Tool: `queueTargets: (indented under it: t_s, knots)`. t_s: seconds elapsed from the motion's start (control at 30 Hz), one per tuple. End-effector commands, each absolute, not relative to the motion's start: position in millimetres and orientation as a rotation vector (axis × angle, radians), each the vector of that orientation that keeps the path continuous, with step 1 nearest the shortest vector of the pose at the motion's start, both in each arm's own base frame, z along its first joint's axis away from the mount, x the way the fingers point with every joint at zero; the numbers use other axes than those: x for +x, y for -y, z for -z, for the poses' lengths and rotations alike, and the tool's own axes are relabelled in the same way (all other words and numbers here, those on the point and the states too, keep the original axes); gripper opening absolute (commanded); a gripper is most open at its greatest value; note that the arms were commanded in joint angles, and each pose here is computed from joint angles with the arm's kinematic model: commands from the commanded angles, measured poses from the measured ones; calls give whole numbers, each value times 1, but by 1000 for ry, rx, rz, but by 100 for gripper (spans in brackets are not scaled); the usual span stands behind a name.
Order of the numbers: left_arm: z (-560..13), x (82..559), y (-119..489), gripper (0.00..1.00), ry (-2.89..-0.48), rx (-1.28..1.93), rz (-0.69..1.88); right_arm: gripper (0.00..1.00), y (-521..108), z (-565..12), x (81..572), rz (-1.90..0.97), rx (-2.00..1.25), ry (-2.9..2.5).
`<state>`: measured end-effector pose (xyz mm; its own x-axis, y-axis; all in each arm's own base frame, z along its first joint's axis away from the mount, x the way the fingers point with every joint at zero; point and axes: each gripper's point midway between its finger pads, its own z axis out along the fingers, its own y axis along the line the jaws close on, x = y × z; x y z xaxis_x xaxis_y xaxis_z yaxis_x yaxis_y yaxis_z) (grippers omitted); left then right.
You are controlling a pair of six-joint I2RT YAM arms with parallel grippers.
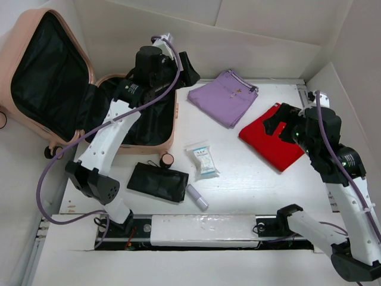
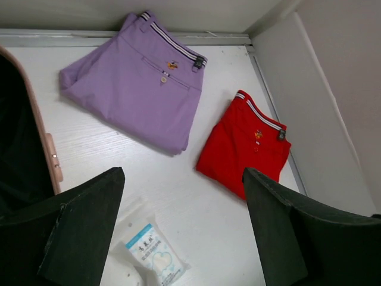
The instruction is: Pack the luggage
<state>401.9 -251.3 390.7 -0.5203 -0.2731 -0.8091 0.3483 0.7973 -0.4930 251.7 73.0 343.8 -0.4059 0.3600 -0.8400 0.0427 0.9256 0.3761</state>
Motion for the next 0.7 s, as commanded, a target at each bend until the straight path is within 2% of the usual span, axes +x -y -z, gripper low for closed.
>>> queueTargets:
  t_s: [0.0, 0.07, 0.2, 0.23, 0.3, 0.33, 0.4, 0.43, 0.47, 0.57, 0.67]
  knots:
    - [-407, 395, 270, 77, -1934, 87, 911, 94, -66, -352, 254, -322, 287, -1925]
    - [-389, 395, 276, 73, -1966, 98, 938, 92, -66, -352, 254, -322, 287, -1925]
    - [-350, 383, 306, 66, -2053, 92, 998, 73, -64, -345, 259, -303, 296, -1953]
    - [-345, 381, 309, 64, -2071, 69, 1029, 58, -64, -345, 259, -303, 296, -1953]
    - [-326, 377, 316, 57, -2122, 62, 1083, 38, -60, -345, 259, -287, 311, -1948]
    - [-319, 376, 325, 54, -2135, 62, 1099, 17, -60, -343, 258, -284, 311, -1957]
    - [-312, 382, 331, 47, -2144, 32, 1033, 4, -54, -343, 256, -264, 329, -1954]
    - [-310, 385, 335, 29, -2154, 22, 1004, 0, -54, -343, 256, -264, 329, -1954]
    - [-293, 392, 342, 23, -2196, 12, 968, 0, -53, -344, 254, -262, 329, -1957]
    - [-278, 405, 348, 16, -2245, -56, 915, 0, -56, -338, 251, -278, 317, -1972]
    - [-268, 405, 338, 14, -2266, -102, 855, 3, -63, -337, 247, -323, 302, -1980]
